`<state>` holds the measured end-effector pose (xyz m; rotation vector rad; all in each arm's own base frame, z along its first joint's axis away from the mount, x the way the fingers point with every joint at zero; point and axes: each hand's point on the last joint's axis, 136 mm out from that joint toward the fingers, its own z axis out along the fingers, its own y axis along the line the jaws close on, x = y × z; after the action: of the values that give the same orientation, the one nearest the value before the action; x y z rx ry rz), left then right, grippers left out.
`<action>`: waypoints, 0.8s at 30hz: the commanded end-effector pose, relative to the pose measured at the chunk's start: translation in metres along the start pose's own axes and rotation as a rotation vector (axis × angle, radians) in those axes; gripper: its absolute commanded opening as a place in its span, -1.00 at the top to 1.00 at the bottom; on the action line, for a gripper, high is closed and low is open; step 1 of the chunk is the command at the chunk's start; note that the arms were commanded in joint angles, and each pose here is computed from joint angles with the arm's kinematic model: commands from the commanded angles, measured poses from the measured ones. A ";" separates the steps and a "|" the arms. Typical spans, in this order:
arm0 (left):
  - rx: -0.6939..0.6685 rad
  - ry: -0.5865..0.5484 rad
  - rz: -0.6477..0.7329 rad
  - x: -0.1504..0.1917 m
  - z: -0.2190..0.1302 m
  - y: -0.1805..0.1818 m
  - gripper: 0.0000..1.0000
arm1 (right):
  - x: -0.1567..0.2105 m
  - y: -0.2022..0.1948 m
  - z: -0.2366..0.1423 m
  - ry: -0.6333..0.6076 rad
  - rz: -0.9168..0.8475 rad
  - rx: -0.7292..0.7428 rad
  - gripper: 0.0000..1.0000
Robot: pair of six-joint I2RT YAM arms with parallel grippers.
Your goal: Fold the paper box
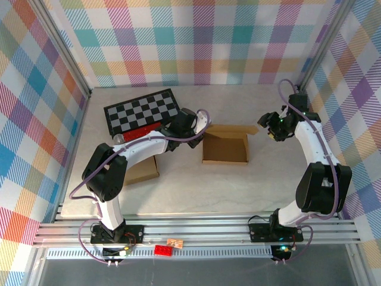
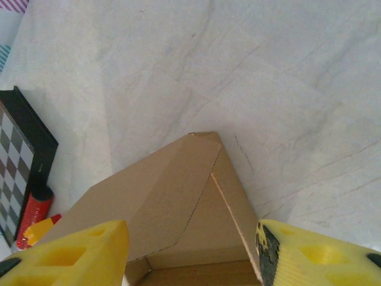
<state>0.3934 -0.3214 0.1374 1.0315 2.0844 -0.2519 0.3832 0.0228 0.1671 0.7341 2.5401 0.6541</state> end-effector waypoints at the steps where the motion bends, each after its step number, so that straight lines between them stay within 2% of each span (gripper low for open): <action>1: 0.057 0.006 -0.019 -0.004 -0.006 -0.003 1.00 | -0.016 0.011 -0.008 -0.091 -0.227 -0.032 -0.18; 9: 0.050 0.107 -0.039 0.022 -0.037 0.023 1.00 | -0.011 0.044 -0.013 -0.168 -0.451 -0.223 -0.14; 13: 0.048 0.132 -0.049 0.042 -0.056 0.035 1.00 | 0.003 0.063 -0.017 -0.231 -0.636 -0.295 -0.13; 18: 0.054 0.152 -0.060 0.061 -0.074 0.048 1.00 | 0.030 0.075 -0.001 -0.184 -0.830 -0.364 -0.13; 24: 0.055 0.159 -0.091 0.075 -0.081 0.062 1.00 | 0.069 0.099 0.027 -0.094 -1.152 -0.448 -0.18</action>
<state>0.3758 -0.2029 0.1452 0.9933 2.2858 -0.2409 0.3835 0.1218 0.1819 -0.5075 2.2096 0.6676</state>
